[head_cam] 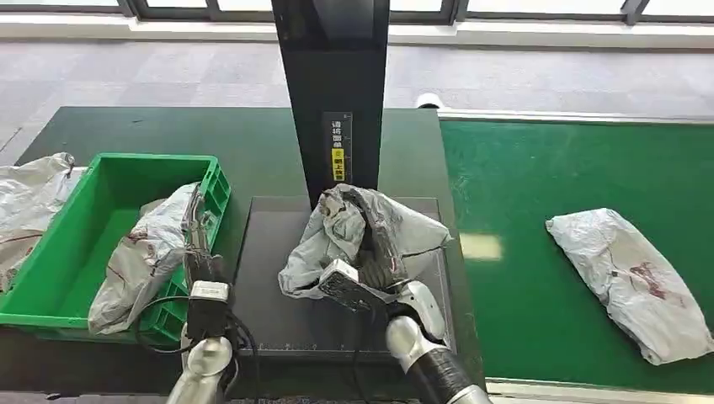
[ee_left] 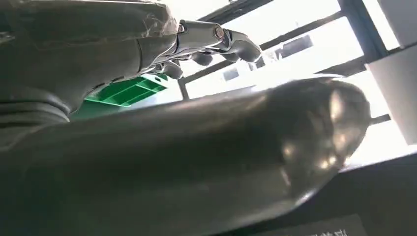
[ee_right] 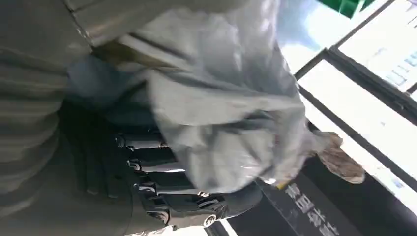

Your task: Moved the parcel from conveyor to table for the left to box.

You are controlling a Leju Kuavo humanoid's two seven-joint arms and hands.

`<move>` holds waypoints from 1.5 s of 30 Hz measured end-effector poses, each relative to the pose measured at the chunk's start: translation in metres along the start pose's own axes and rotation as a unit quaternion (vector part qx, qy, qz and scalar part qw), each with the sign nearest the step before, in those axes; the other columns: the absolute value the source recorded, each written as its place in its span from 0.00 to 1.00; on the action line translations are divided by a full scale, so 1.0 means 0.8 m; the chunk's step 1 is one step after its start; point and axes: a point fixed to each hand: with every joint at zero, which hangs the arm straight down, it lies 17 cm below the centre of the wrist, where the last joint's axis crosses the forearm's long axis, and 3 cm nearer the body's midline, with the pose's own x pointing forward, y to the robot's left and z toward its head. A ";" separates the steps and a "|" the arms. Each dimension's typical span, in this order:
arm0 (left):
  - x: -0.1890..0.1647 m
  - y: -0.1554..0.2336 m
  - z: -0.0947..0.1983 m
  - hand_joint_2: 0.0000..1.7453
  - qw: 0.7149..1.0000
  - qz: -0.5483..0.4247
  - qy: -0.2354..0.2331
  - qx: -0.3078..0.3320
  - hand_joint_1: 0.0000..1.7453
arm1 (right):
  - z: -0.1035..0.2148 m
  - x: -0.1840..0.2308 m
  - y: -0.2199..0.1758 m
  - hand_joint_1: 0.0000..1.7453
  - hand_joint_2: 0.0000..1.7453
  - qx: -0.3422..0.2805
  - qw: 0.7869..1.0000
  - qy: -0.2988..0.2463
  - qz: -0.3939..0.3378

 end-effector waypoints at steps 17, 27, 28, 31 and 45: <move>-0.004 0.039 0.005 0.00 0.997 -0.011 0.011 0.072 0.00 | 0.071 -0.005 -0.003 0.00 1.00 0.012 1.000 -0.005 -0.009; 0.017 -0.022 -0.005 0.00 0.998 -0.057 -0.033 -0.019 0.00 | 0.123 0.066 -0.085 0.00 1.00 -0.062 0.994 -0.068 -0.053; 0.018 -0.028 -0.005 0.00 0.997 -0.057 -0.036 -0.025 0.00 | 0.127 0.073 -0.094 0.00 1.00 -0.069 0.994 -0.075 -0.050; 0.019 -0.037 -0.005 0.00 0.997 -0.055 -0.039 -0.035 0.00 | 0.135 0.087 -0.109 0.00 1.00 -0.081 0.992 -0.086 -0.047; 0.015 -0.055 -0.002 0.00 0.996 -0.054 -0.038 -0.060 0.00 | 0.146 0.110 -0.133 0.00 1.00 -0.099 0.988 -0.111 -0.038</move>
